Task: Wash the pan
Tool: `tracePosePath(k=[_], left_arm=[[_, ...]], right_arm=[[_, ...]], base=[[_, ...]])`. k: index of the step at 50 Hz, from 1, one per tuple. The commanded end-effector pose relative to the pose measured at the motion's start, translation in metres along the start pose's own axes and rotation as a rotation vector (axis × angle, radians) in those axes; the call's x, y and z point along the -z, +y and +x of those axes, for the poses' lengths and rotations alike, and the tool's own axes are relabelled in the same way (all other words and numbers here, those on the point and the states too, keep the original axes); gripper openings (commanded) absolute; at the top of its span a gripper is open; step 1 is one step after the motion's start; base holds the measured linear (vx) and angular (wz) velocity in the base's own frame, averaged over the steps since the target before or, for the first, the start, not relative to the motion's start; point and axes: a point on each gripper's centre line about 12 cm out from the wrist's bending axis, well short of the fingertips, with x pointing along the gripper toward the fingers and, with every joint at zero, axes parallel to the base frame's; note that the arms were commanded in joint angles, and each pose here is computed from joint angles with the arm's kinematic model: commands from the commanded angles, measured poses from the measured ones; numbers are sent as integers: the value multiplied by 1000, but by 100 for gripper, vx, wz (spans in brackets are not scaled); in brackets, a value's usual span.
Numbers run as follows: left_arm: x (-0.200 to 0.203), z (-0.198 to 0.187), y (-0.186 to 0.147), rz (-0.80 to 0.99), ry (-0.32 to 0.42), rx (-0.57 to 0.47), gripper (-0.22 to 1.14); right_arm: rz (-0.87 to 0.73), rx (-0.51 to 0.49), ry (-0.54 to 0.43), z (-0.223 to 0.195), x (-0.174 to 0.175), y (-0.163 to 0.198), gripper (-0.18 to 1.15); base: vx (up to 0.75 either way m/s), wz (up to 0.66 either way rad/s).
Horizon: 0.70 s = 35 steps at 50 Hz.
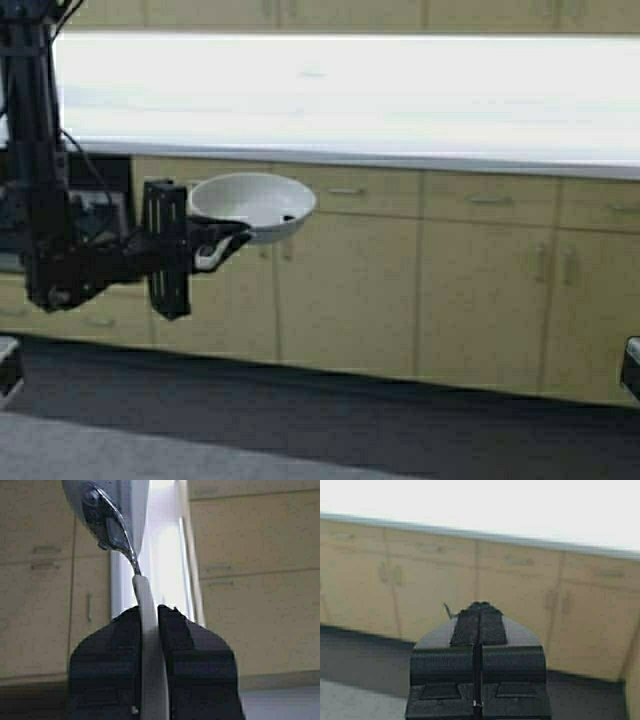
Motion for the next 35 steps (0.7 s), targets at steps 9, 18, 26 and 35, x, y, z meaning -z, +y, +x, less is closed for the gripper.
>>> tracePosePath(k=[9, 18, 26, 35], left_arm=[[-6, 17, -28, 49, 41, 95, 3], [-6, 16, -30, 42, 41, 96, 3], [-4, 15, -30, 39, 45, 90, 3], [-5, 16, -28, 38, 45, 92, 3]], right_arm=[[2, 1, -20, 0, -2, 0, 6], [-2, 1, -34, 0, -5, 0, 6], [-2, 1, -37, 0, -6, 0, 6], [-2, 1, -37, 0, -6, 0, 6]], base=[[17, 55], [20, 59], [20, 56], [20, 61]])
